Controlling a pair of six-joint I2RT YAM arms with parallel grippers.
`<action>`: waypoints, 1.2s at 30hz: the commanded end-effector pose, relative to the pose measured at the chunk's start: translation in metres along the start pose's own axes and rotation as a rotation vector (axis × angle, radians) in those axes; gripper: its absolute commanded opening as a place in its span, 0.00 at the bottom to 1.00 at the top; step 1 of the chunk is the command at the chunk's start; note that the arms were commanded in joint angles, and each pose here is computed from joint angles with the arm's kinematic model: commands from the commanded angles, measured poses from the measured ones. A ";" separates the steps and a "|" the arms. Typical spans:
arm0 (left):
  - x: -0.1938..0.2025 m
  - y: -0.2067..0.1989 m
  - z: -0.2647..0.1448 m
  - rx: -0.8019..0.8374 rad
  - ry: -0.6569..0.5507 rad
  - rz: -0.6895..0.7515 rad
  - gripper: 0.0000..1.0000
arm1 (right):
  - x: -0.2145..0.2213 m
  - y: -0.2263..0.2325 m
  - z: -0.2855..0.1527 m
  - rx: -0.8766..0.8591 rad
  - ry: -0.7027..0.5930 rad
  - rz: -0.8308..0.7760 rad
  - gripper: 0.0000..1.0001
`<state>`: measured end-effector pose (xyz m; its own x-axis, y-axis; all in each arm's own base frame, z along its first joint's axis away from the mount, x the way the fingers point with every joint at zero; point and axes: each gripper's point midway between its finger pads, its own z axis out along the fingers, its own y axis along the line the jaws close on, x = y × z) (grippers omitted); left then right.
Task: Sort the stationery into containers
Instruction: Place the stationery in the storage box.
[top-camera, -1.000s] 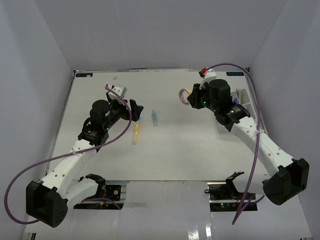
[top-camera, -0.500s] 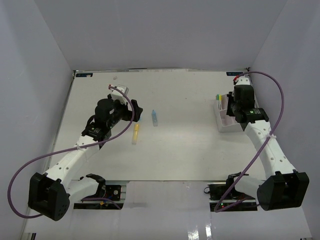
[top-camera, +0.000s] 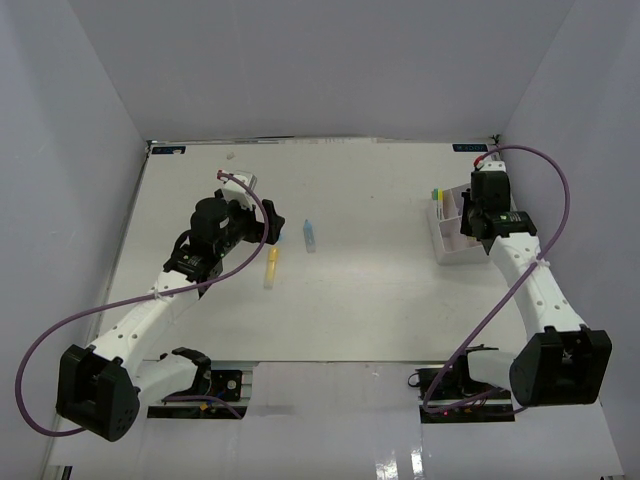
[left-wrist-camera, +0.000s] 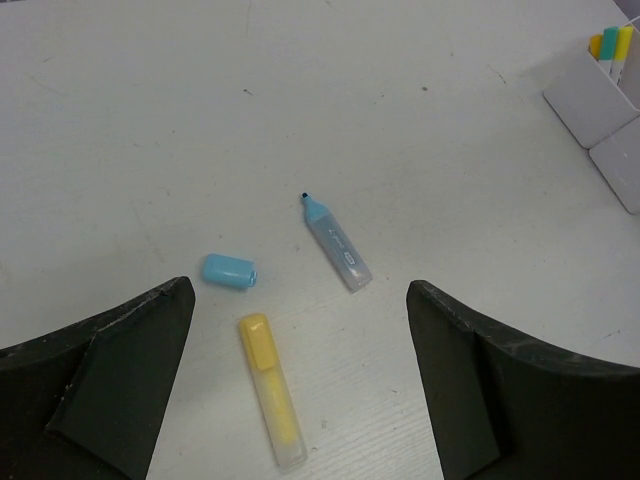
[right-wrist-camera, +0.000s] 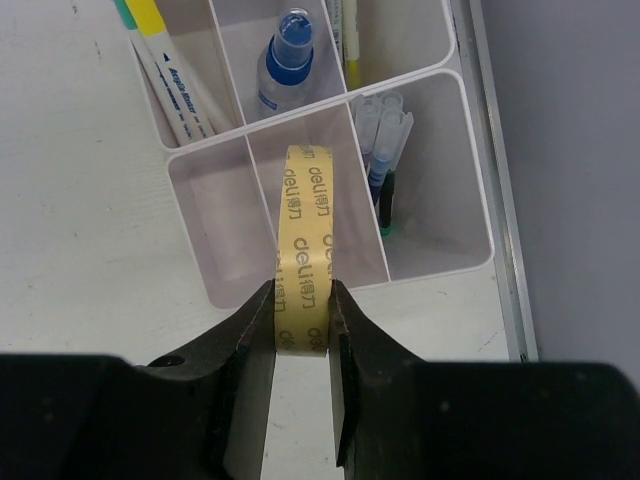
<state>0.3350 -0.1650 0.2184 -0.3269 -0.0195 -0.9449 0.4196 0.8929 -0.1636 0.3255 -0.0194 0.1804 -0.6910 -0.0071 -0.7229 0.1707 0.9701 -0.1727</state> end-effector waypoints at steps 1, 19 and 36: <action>-0.012 -0.003 -0.001 0.003 -0.022 -0.004 0.98 | -0.009 -0.006 0.000 0.020 -0.012 -0.008 0.08; -0.004 0.006 0.004 -0.046 0.015 -0.011 0.98 | -0.015 -0.007 0.013 0.027 -0.025 0.011 0.62; 0.069 0.049 0.011 -0.309 0.307 -0.097 0.98 | -0.070 0.077 -0.089 -0.605 -0.540 0.082 0.96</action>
<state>0.3502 -0.1399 0.1551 -0.5472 -0.0065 -0.8370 0.1951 0.9714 -0.1351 0.3250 0.0508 0.2523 -0.3465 0.0487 -0.9368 -0.1693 0.9790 0.1135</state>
